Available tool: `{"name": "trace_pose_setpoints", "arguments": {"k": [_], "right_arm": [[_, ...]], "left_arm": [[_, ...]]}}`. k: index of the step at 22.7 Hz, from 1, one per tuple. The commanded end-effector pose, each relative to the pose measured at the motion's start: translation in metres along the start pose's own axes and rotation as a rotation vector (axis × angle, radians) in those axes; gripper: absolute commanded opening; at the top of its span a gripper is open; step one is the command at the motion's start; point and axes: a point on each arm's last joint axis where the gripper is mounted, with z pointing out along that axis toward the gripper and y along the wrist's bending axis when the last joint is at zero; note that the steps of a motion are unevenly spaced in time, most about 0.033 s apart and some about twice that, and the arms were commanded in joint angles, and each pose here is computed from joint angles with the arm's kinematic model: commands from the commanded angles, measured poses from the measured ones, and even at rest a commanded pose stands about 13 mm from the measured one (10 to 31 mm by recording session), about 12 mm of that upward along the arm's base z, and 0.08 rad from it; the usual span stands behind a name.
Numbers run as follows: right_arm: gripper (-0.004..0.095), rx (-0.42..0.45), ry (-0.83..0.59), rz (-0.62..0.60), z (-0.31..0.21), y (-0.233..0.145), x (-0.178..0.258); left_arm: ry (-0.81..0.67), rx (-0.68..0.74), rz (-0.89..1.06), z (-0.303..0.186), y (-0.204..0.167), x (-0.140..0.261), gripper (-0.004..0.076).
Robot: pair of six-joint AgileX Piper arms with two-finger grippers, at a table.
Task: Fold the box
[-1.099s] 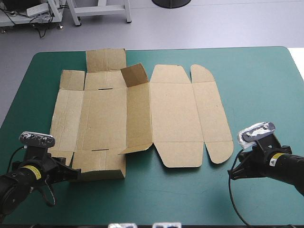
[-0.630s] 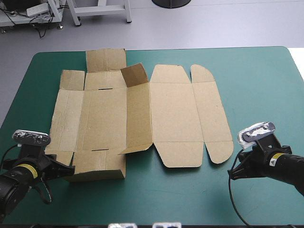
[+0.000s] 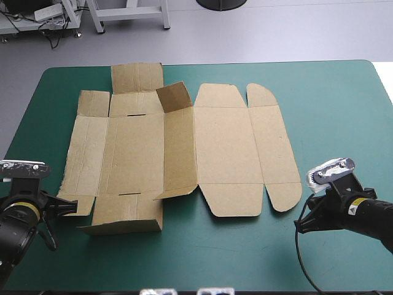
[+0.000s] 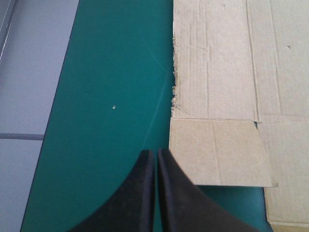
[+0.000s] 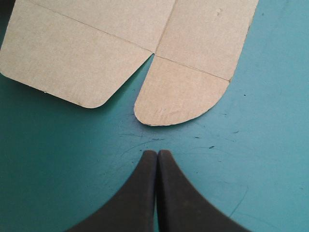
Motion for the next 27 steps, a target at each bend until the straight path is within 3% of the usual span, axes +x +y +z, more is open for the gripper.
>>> {"name": "trace_pose_setpoints", "arguments": {"k": [1,11,15,22,27], "right_arm": [[-0.0018,0.01,-0.082,-0.024,-0.009,0.0,-0.01],[-0.0018,0.014,-0.09,-0.052,-0.009,0.0,-0.011],[-0.0018,0.008,-0.094,-0.048,-0.009,0.0,-0.011],[-0.0018,0.027,-0.144,-0.058,-0.009,-0.001,-0.016],[-0.0018,0.032,-0.162,-0.082,-0.009,-0.001,-0.017]], "left_arm": [[-0.024,-0.041,0.024,0.004,0.004,-0.015,0.0018],[0.089,0.204,-0.052,0.047,0.015,-0.019,0.0018],[0.063,0.32,-0.169,0.069,0.025,-0.025,0.0018],[0.266,0.549,-0.364,0.114,0.11,-0.073,0.0017],[0.275,0.505,-0.356,0.131,0.129,-0.087,0.0017]]}}
